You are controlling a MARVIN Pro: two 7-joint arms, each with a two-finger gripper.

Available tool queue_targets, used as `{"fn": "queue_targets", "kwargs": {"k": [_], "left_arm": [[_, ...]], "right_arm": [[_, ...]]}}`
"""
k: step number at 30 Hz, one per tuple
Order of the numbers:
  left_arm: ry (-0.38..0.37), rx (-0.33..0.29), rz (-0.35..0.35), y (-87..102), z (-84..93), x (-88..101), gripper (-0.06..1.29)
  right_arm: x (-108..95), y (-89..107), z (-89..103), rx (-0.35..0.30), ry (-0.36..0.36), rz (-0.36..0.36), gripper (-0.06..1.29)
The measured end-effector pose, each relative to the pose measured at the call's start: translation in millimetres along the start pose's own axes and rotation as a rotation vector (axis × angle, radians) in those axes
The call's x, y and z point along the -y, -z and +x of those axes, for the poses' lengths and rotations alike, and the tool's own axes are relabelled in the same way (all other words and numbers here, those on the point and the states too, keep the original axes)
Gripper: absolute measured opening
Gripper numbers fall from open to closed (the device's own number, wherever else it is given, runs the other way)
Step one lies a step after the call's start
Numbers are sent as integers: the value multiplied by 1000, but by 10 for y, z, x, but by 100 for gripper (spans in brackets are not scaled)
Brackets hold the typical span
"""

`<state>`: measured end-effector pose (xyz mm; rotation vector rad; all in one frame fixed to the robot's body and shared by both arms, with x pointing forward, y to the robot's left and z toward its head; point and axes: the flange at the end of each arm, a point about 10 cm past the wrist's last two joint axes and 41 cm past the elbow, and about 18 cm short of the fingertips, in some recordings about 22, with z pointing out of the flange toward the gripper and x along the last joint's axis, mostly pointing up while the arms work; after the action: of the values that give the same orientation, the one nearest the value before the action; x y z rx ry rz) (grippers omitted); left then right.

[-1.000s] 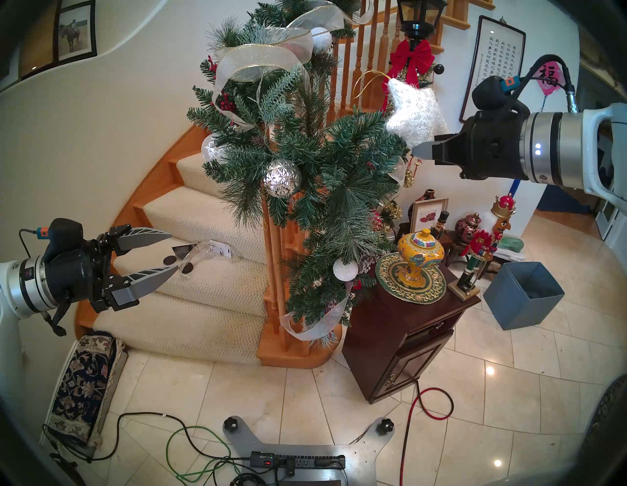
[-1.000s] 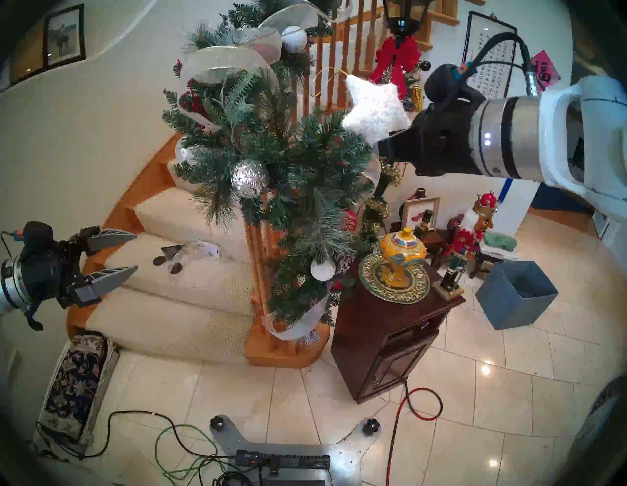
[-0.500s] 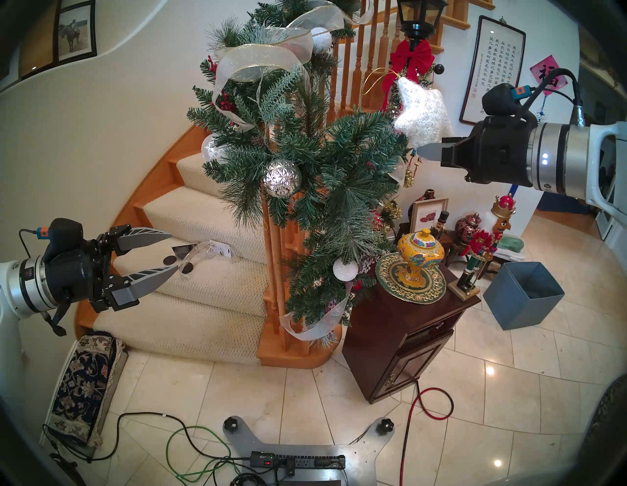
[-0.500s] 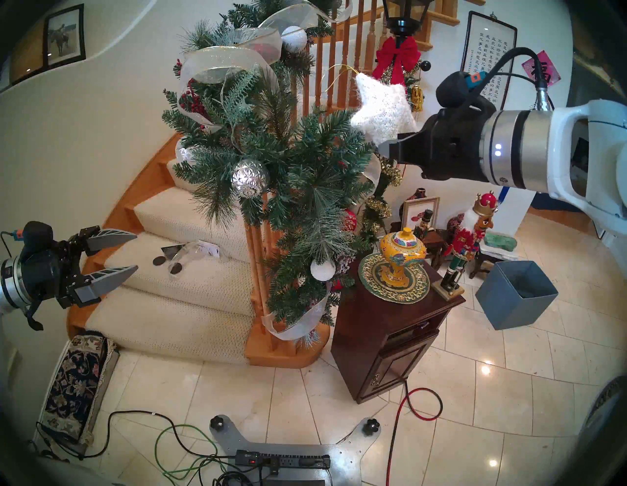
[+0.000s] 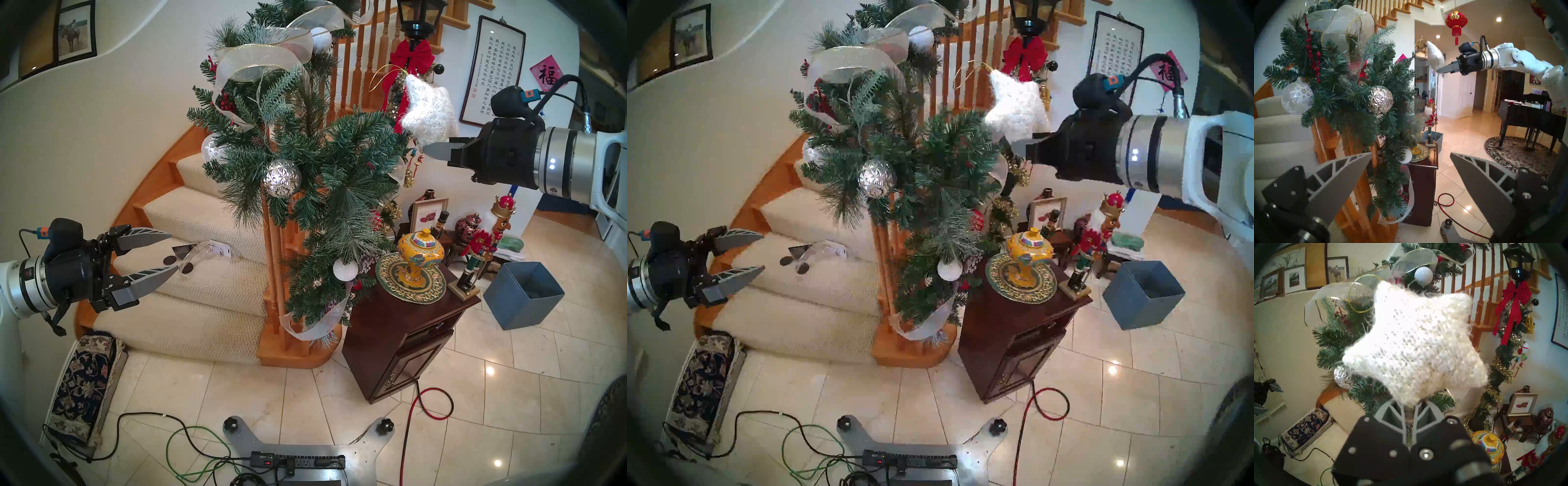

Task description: Hang the ornament onto the Christmas-tree-style decoration

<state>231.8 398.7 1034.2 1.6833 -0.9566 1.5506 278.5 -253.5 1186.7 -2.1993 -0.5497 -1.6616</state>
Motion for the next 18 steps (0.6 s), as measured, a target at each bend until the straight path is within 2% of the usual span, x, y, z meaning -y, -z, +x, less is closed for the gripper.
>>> {"fn": "queue_targets", "kwargs": {"k": [14,18], "left_arm": [[0,0,0,0,0,0,126],[0,0,0,0,0,0,126]], "right_arm": [[44,-14,51,-23,19,16,-4],[61,-51,36,-11,19,15,-4]]}}
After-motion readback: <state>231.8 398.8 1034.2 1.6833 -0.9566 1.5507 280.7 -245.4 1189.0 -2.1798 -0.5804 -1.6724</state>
